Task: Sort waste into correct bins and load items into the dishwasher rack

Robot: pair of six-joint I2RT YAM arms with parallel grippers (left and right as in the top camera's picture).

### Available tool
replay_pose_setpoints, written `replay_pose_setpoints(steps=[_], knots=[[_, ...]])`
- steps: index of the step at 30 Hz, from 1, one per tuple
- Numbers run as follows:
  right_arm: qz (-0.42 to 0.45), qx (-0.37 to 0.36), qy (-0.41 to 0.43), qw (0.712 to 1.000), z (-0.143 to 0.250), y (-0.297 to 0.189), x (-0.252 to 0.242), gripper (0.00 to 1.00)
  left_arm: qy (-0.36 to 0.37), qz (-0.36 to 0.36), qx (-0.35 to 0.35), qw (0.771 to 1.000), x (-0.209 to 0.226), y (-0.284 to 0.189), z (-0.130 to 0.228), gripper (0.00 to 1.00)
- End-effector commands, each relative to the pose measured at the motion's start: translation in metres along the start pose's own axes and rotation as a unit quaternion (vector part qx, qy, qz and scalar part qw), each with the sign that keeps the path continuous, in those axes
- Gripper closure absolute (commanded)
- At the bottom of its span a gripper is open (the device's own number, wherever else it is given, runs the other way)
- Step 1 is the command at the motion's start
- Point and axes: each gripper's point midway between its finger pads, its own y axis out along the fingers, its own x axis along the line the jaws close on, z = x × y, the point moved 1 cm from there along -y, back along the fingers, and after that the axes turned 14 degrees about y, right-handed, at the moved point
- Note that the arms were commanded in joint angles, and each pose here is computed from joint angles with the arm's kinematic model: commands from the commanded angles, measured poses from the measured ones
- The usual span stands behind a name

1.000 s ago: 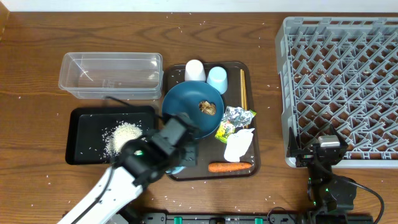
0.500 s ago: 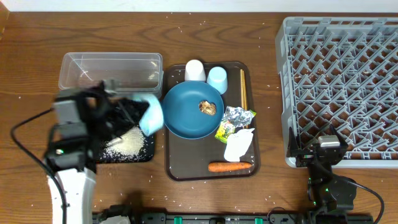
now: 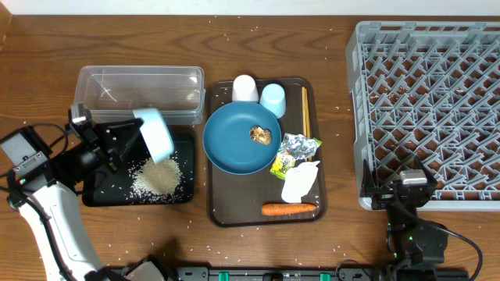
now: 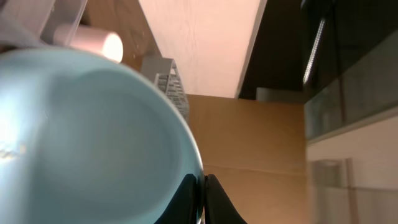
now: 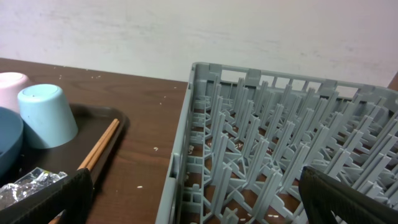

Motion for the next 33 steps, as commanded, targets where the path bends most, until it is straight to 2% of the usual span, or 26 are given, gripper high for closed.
replay_pose_setpoints(steps=[1,11,16,24,29,32,33], knots=[[0.005,0.002,-0.003,1.000,0.001,0.000,-0.002,0.01,-0.006,0.027,0.007,1.000,-0.007,-0.001,0.002,0.94],[0.005,0.002,-0.003,1.000,0.001,0.000,-0.002,0.01,-0.024,0.026,0.010,0.999,-0.005,-0.001,0.009,0.94],[0.005,0.002,-0.003,1.000,0.001,0.000,-0.002,0.01,0.000,0.009,-0.001,1.000,0.002,-0.004,0.005,0.94],[0.005,0.002,-0.003,1.000,0.001,0.000,-0.002,0.01,-0.020,0.024,0.000,1.000,-0.002,-0.006,0.009,0.94],[0.005,0.002,-0.003,1.000,0.001,0.000,-0.002,0.01,-0.004,0.024,0.001,1.000,-0.005,-0.006,0.012,0.94],[0.005,0.002,-0.003,1.000,0.001,0.000,-0.002,0.01,0.060,0.024,0.000,0.998,-0.008,-0.005,0.010,0.94],[0.005,0.002,-0.003,1.000,0.001,0.000,-0.002,0.01,0.054,0.025,0.000,0.998,-0.008,-0.005,0.010,0.94]])
